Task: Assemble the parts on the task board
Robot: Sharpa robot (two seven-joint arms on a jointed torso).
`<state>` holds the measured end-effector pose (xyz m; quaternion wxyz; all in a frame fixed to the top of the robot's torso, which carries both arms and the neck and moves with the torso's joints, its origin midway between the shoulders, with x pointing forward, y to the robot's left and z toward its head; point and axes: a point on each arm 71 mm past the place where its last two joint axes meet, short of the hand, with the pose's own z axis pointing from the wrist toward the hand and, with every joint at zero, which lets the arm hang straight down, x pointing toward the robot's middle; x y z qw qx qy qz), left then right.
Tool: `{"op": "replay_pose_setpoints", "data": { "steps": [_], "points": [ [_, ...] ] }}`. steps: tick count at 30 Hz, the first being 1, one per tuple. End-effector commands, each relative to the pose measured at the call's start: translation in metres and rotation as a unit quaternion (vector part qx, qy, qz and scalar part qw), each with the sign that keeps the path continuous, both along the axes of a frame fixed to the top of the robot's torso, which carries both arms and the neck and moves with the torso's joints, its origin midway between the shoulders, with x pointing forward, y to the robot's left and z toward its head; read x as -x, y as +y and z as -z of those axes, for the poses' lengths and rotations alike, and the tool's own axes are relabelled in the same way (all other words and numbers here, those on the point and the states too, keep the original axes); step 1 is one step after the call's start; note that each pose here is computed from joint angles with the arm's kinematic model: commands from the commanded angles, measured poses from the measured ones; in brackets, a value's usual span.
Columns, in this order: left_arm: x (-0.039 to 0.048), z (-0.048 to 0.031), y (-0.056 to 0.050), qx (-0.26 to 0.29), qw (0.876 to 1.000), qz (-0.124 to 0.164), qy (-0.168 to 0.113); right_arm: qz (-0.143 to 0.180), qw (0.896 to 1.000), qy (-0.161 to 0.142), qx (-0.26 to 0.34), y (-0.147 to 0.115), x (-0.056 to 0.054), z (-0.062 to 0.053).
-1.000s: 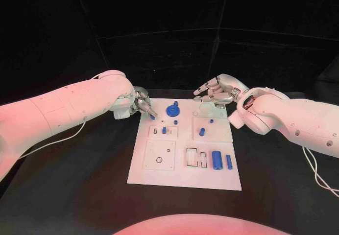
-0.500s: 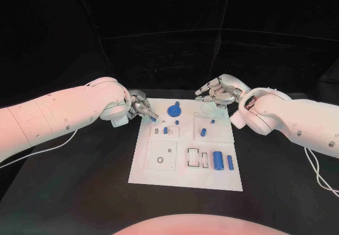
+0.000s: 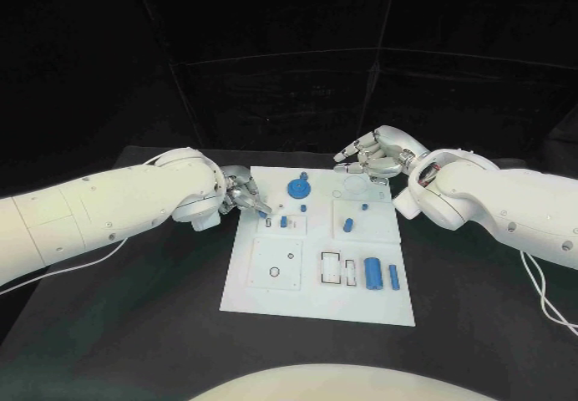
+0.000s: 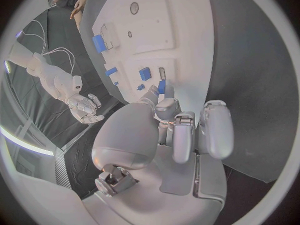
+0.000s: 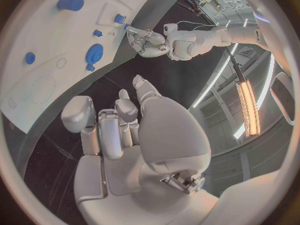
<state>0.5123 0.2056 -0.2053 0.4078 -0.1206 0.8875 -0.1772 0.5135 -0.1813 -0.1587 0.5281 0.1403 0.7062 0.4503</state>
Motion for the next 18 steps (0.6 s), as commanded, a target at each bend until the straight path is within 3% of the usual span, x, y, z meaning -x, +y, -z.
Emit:
{"op": "replay_pose_setpoints", "data": {
  "steps": [1, 18],
  "points": [
    [-0.0001, -0.0015, -0.0027, -0.015, 1.0, 0.007, -0.019, -0.006, 1.0, -0.002, 0.0, 0.0014, 0.0, -0.0012],
    [0.0046, 0.0035, -0.0101, -0.035, 0.999, 0.036, 0.001, -0.006, 1.0, -0.003, 0.0, 0.0016, -0.0001, -0.0011]
  ]
}}
